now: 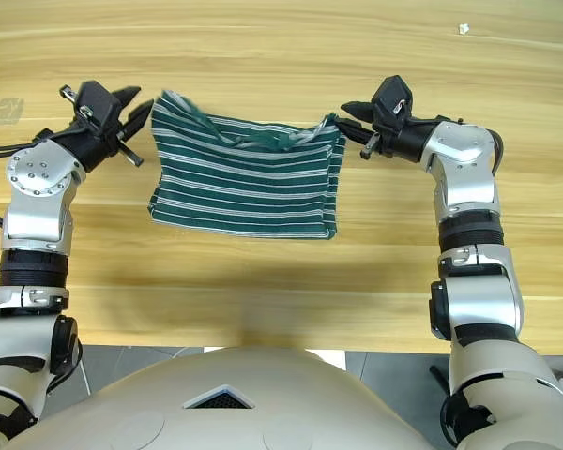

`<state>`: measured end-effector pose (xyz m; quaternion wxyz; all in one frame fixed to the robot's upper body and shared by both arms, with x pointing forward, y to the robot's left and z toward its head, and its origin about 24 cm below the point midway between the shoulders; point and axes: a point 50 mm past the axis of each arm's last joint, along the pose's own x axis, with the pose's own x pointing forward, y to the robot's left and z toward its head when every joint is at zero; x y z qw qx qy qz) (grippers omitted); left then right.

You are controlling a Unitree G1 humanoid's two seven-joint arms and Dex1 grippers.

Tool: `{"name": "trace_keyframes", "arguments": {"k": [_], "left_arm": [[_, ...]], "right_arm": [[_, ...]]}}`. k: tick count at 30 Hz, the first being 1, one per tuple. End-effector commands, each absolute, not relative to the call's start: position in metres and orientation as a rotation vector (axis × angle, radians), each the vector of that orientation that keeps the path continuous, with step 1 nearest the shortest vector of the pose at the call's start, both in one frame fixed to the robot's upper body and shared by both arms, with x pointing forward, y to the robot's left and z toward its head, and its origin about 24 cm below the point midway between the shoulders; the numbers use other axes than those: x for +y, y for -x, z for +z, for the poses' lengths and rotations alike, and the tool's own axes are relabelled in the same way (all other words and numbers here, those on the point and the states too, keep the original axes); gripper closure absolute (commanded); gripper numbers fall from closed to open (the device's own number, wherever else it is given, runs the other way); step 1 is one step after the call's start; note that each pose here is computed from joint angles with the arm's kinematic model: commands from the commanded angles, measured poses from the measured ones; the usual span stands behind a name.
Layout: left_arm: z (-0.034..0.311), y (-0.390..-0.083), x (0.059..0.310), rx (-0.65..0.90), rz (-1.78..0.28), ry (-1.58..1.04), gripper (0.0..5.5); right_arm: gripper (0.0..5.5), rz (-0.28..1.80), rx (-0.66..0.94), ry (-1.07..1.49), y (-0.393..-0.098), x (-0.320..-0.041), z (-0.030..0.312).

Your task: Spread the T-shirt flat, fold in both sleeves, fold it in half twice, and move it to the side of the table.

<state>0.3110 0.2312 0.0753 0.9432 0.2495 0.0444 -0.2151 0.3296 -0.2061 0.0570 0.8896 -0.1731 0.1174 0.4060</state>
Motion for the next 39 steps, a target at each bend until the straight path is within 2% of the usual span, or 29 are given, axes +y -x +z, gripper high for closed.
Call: {"name": "trace_keyframes", "arguments": {"k": [1,5,7,10,12,20,25,29,31,34,37,39], "left_arm": [[0.069,-0.312,0.235,0.110,-0.392,-0.510,3.68],[0.058,-0.304,0.243,0.133,-0.357,-0.481,3.06],[0.056,-0.300,0.247,0.131,-0.335,-0.467,2.71],[0.065,-0.298,0.252,0.064,-0.273,-0.418,2.66],[0.068,-0.295,0.249,0.035,-0.270,-0.408,2.66],[0.069,-0.294,0.228,0.009,-0.344,-0.465,2.66],[0.068,-0.289,0.224,0.014,-0.366,-0.490,2.66],[0.070,-0.286,0.229,0.012,-0.360,-0.485,2.66],[0.072,-0.283,0.233,0.011,-0.345,-0.483,2.66],[0.071,-0.278,0.232,0.016,-0.351,-0.481,2.66],[0.070,-0.276,0.231,0.025,-0.359,-0.475,2.66],[0.069,-0.275,0.229,0.027,-0.364,-0.472,2.66]], "right_arm": [[3.55,0.726,0.363,0.444,-0.332,-0.223,0.042],[3.55,0.702,0.363,0.472,-0.330,-0.221,0.034],[3.55,0.773,0.260,0.479,-0.329,-0.209,0.041],[3.55,0.892,-0.004,0.394,-0.326,-0.181,0.065],[3.55,0.901,-0.078,0.418,-0.326,-0.172,0.070],[3.55,1.039,0.133,1.193,-0.333,-0.157,0.024],[3.55,0.999,0.180,1.321,-0.344,-0.158,0.021],[3.55,0.924,0.247,1.363,-0.342,-0.191,0.020],[3.55,0.932,0.307,1.362,-0.332,-0.211,0.014],[3.55,1.143,0.475,1.256,-0.294,-0.237,-0.007],[3.55,1.396,0.592,1.094,-0.245,-0.248,-0.015],[3.55,1.503,0.607,1.034,-0.219,-0.248,-0.004]]}}
